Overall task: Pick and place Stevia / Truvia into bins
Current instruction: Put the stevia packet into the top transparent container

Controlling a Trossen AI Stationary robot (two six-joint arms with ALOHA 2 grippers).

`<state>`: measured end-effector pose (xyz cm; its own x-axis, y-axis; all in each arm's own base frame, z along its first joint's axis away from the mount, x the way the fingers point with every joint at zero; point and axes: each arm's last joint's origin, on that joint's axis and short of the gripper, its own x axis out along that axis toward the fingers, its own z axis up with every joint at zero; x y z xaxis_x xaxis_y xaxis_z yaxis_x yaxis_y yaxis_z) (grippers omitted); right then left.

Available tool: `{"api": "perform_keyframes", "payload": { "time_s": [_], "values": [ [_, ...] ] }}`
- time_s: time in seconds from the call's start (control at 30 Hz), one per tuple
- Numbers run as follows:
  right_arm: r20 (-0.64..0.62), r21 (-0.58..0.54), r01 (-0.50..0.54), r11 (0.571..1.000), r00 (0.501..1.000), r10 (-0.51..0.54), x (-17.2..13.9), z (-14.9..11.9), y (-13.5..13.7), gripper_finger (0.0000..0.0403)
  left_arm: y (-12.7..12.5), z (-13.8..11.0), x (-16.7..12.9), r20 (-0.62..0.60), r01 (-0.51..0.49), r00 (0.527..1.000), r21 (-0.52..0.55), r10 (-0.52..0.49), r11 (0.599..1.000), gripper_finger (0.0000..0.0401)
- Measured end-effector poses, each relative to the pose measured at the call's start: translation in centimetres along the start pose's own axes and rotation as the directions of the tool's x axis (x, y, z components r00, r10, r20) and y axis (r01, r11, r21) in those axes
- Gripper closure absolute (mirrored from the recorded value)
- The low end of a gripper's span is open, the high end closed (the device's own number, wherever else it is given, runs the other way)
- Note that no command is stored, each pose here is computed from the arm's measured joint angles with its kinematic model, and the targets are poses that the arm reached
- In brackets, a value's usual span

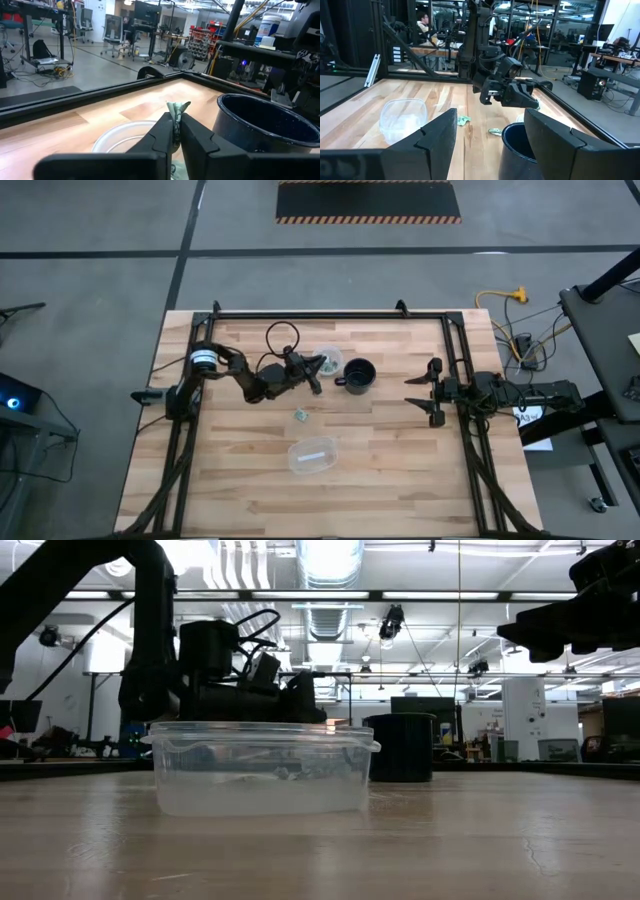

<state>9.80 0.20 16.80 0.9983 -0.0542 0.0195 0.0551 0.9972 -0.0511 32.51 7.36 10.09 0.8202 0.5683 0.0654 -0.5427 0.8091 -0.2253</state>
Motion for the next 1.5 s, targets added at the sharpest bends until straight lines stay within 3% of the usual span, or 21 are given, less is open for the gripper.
{"api": "perform_keyframes", "payload": {
  "time_s": [0.5, 0.93, 1.03, 1.23, 1.5],
  "values": [
    [0.0, 0.0, 0.0, 1.0, 1.0, 0.0, 0.0, 0.0, 0.0, 0.0181, -0.1, 0.1, 0.0, -0.003, 0.025, 1.0, -0.001, -0.025, 1.0, 0.0291],
    [0.0, 0.0, 0.0, 1.0, 1.0, 0.0, 0.0, 0.0, 0.0, 0.0181, -0.4, 1.2, 0.0, -0.006, 0.052, 0.999, 0.004, -0.052, 0.999, 0.0279],
    [0.0, 0.0, 0.0, 1.0, 1.0, 0.0, 0.0, 0.0, 0.0, 0.0181, -0.7, 2.1, 0.0, -0.064, 0.069, 0.996, 0.031, -0.066, 0.997, 0.0279],
    [0.0, 0.0, 0.0, 1.0, 1.0, 0.0, 0.0, 0.0, 0.0, 0.0181, -1.1, 4.8, -0.4, -0.248, 0.093, 0.968, 0.21, -0.039, 0.973, 0.0279],
    [0.001, 0.0, -0.001, 1.0, 1.0, 0.001, 0.0, 0.0, 0.0, 0.0181, -1.1, 8.5, -2.2, -0.361, 0.113, 0.933, 0.238, -0.021, 0.965, 0.0279]
  ]
}}
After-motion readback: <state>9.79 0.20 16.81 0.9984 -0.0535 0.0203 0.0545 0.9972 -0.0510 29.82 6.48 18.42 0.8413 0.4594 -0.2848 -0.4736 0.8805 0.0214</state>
